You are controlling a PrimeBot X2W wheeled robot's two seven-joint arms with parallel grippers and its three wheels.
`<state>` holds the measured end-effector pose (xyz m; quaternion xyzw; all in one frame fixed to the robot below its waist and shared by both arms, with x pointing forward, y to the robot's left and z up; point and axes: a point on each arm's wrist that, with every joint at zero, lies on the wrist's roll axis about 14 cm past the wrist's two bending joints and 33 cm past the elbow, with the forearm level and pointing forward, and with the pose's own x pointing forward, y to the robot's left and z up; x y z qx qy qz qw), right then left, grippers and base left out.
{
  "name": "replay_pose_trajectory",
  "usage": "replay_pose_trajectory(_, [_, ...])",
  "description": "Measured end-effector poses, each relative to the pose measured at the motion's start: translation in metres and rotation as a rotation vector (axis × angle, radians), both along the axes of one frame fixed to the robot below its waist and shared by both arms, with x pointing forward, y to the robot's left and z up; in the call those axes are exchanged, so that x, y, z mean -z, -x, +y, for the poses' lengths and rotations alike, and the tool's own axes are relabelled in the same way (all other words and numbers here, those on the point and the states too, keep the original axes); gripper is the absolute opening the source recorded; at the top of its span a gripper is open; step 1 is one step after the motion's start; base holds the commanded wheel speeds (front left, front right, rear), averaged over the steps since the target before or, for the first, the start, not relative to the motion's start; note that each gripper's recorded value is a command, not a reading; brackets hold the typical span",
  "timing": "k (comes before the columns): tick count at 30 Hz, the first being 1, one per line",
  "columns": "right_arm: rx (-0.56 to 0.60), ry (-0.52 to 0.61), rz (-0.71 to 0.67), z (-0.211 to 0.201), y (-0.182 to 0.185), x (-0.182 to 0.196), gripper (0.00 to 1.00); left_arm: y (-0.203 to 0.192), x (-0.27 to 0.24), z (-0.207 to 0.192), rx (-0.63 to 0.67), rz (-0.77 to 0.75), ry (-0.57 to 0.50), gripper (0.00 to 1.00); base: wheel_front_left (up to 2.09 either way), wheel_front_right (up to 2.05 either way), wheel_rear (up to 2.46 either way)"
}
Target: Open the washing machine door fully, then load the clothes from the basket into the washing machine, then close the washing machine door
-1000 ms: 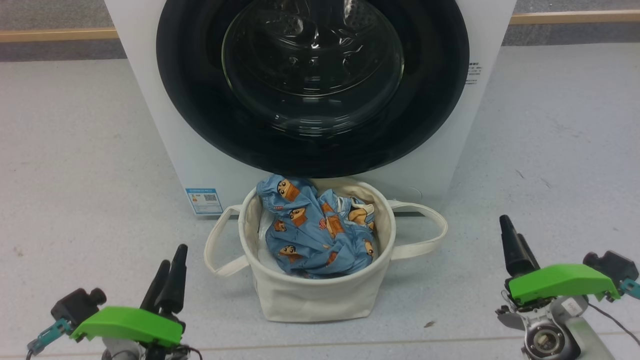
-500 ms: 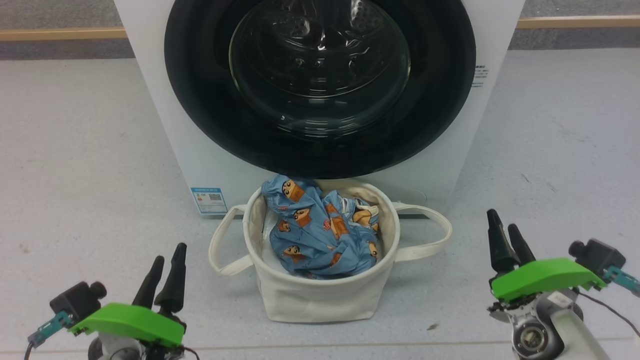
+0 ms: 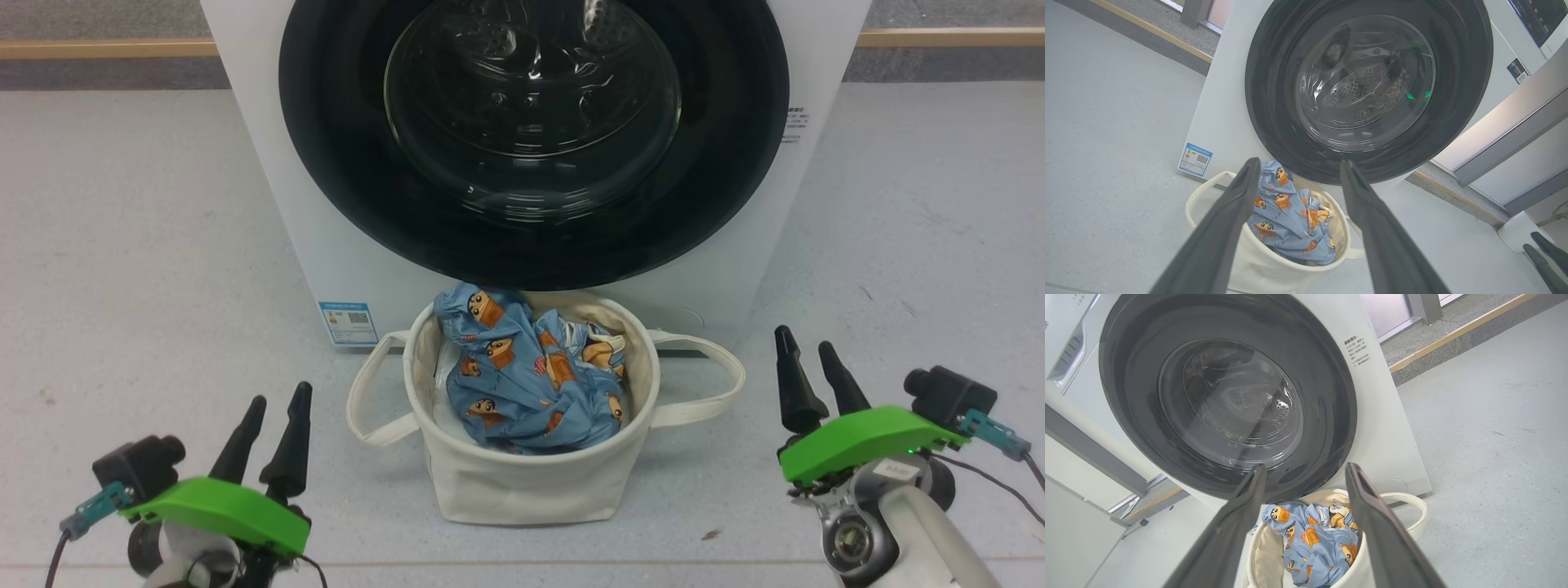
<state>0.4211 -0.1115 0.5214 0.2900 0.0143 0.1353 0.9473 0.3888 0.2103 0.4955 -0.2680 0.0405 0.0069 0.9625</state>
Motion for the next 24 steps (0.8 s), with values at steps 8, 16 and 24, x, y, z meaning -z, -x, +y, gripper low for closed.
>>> replay_pose_trajectory(8, [-0.035,0.093,-0.035,0.009,-0.002,-0.002,1.0,-0.004,-0.01,0.009,-0.007,-0.034,-0.097,1.0,0.0,0.0,0.0])
replay_pose_trajectory(16, [-0.069,0.183,-0.085,0.019,-0.006,-0.008,1.0,-0.004,-0.017,0.01,0.005,-0.064,-0.186,1.0,0.0,0.0,0.0])
replay_pose_trajectory(24, [-0.11,0.274,-0.122,0.03,-0.006,-0.01,1.0,-0.006,-0.026,0.013,0.019,-0.098,-0.278,1.0,0.0,0.0,0.0])
